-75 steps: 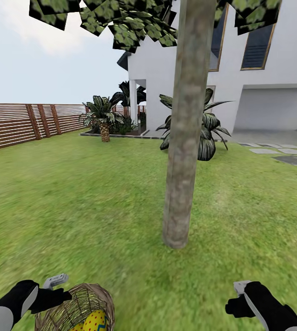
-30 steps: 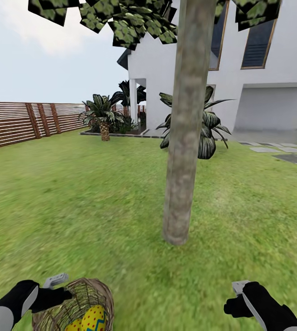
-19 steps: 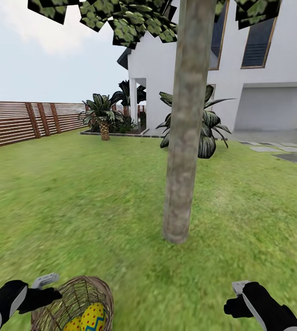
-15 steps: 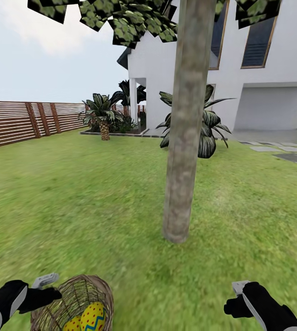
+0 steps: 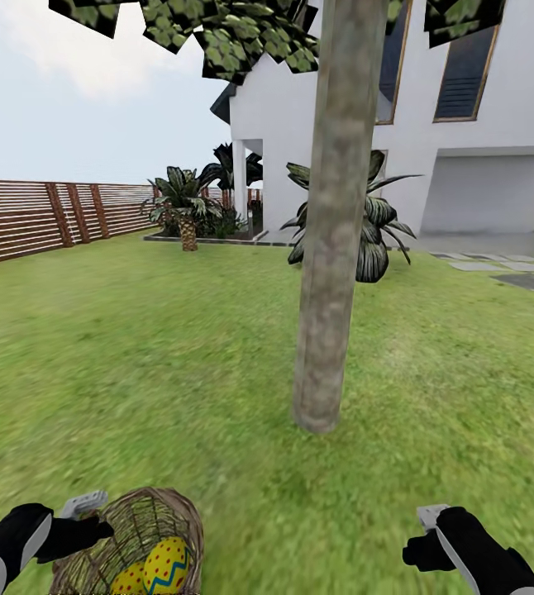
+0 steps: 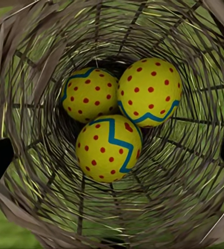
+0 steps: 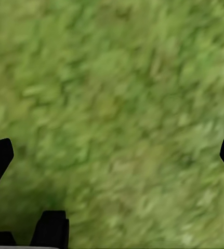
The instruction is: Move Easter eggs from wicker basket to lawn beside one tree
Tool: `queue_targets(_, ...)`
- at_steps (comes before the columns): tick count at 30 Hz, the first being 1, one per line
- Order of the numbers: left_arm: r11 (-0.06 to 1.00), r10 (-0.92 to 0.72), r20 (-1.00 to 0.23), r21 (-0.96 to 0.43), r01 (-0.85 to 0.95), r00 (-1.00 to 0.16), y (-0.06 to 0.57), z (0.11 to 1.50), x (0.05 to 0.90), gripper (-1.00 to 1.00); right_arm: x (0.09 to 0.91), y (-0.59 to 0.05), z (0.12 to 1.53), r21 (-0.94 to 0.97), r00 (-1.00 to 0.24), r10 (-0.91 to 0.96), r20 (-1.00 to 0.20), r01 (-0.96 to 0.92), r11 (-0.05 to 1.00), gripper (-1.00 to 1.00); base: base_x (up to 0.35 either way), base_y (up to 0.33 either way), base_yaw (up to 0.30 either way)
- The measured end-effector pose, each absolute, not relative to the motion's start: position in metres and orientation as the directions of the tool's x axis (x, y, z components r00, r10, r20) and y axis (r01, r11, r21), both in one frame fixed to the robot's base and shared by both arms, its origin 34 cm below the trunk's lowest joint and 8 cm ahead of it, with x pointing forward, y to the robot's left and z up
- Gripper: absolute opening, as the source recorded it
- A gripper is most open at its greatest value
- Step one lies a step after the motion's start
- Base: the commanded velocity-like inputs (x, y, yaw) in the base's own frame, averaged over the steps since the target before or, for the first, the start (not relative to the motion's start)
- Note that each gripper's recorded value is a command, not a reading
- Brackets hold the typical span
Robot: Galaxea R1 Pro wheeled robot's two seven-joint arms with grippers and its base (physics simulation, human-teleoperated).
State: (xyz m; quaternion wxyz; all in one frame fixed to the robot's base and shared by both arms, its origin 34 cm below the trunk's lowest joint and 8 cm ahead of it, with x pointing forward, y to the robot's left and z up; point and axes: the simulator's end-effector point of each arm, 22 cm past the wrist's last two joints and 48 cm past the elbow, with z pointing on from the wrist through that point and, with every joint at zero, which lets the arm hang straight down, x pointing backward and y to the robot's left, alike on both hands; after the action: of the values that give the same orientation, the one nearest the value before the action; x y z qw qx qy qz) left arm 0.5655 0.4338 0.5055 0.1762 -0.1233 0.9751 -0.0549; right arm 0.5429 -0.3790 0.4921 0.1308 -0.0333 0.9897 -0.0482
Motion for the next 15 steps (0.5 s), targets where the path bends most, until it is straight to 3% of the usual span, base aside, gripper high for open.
queue_targets(15, 0.963, -0.259, -0.329, -0.155, -0.219, -0.908, 0.430, 0.474, 0.561, 1.00, 0.555, -0.375, 0.476, -0.099, -0.949, -0.083, -0.304, -0.056, 0.994, 1.00, 0.000, 0.000, 0.000)
